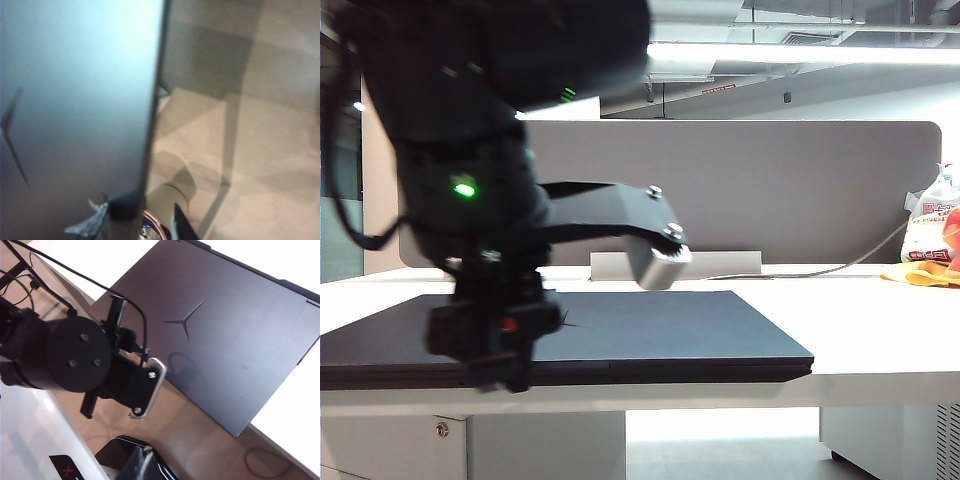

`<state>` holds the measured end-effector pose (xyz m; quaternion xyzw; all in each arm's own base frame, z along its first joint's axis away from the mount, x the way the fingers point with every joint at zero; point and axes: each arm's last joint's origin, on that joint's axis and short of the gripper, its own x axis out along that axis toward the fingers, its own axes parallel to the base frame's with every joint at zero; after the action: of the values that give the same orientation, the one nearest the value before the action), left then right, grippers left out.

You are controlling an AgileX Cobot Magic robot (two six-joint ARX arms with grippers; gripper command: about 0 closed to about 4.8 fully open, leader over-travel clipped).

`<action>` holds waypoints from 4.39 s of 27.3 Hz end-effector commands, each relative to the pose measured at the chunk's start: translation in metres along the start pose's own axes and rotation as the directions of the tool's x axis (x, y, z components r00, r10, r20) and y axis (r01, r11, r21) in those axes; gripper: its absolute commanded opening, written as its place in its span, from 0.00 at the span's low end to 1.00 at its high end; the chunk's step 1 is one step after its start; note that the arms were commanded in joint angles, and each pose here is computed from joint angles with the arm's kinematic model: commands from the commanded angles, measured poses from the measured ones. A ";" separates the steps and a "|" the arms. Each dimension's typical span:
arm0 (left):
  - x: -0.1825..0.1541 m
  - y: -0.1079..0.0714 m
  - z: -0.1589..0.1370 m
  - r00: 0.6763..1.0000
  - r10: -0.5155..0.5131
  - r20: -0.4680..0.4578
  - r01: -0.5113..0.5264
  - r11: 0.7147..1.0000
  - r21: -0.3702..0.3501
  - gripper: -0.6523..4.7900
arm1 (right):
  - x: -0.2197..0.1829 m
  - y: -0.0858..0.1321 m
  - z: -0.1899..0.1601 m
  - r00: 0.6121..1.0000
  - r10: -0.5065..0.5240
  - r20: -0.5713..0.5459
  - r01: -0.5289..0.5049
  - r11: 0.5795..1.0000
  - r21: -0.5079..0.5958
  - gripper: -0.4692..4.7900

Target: Open the lid of the laptop and use the keypad to enter the password "123".

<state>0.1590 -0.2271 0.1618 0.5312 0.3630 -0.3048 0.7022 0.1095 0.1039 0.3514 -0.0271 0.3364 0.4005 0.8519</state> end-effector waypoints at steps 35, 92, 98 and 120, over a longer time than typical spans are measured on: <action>0.003 -0.001 0.009 0.994 -0.093 0.052 0.099 0.986 -0.135 0.40 | -0.001 0.000 0.002 0.999 -0.025 0.021 0.025 1.000 -0.007 0.08; -0.016 -0.035 0.021 0.990 -0.115 -0.076 0.115 0.993 -0.003 0.58 | -0.006 -0.006 -0.012 0.981 -0.173 -0.090 0.179 0.982 0.061 0.08; -0.022 -0.032 0.021 0.990 -0.114 -0.085 0.117 0.993 0.024 0.71 | -0.006 -0.006 -0.011 0.982 -0.171 -0.076 0.175 0.983 0.049 0.08; -0.029 -0.021 0.019 0.997 -0.013 -0.070 0.009 0.999 -0.048 0.76 | -0.004 -0.006 -0.008 0.984 -0.170 -0.063 0.174 0.981 0.084 0.08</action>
<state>0.1291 -0.2479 0.1729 0.5524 0.4021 -0.2891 0.6705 0.1052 0.0930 0.3431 -0.0359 0.3871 0.3066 0.8689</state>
